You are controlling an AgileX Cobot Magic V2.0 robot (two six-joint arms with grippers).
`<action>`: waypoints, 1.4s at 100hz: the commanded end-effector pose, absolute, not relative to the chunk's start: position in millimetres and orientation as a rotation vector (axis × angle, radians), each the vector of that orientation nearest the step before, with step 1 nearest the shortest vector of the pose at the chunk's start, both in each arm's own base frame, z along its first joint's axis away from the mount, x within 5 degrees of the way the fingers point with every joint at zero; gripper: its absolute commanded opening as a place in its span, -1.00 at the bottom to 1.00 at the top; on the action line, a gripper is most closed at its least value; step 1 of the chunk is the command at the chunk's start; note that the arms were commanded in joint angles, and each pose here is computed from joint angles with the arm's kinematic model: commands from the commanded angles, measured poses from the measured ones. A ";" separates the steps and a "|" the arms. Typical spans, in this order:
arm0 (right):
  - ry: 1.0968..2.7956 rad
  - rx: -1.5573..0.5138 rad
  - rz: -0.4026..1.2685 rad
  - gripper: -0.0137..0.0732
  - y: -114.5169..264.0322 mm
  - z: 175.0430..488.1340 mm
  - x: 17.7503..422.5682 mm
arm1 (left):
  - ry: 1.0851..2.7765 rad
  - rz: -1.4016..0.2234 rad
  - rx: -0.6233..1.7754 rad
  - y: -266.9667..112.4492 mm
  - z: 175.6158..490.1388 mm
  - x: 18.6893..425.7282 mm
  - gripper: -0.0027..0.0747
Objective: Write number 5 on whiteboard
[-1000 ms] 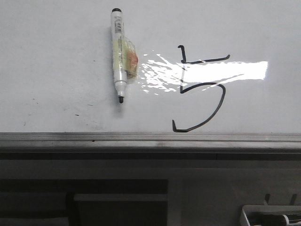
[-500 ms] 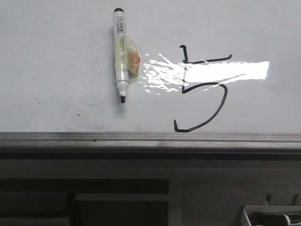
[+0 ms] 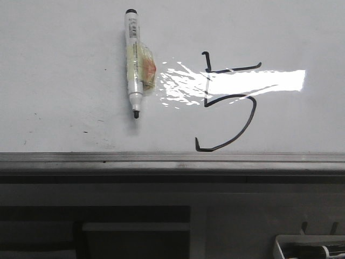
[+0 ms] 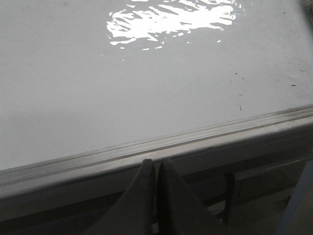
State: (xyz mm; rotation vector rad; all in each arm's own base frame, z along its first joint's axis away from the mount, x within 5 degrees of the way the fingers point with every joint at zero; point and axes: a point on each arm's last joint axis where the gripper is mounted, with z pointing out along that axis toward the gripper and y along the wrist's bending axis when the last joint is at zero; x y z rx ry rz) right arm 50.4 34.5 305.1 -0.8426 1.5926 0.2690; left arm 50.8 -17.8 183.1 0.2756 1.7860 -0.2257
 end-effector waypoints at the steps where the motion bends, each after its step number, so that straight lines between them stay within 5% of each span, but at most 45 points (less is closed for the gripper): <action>1: 1.505 -0.817 0.272 -0.83 35.3 319.1 50.5 | 1.709 -0.234 0.244 -17.0 185.3 51.0 -0.98; 64: 1.533 -0.828 0.245 -0.83 33.8 316.1 51.3 | 1.709 -0.234 0.244 -17.0 185.3 51.0 -0.98; 85: 1.756 -0.696 0.214 -0.83 27.8 289.6 57.0 | 1.709 -0.234 0.244 -17.0 185.3 51.0 -0.98; 110: 1.686 -0.404 0.107 -0.83 22.8 251.5 74.4 | 1.709 -0.234 0.244 -17.0 185.3 51.0 -0.98; 140: 1.856 -0.227 -0.005 -0.83 8.1 185.5 73.5 | 1.709 -0.234 0.244 -17.0 185.3 51.0 -0.98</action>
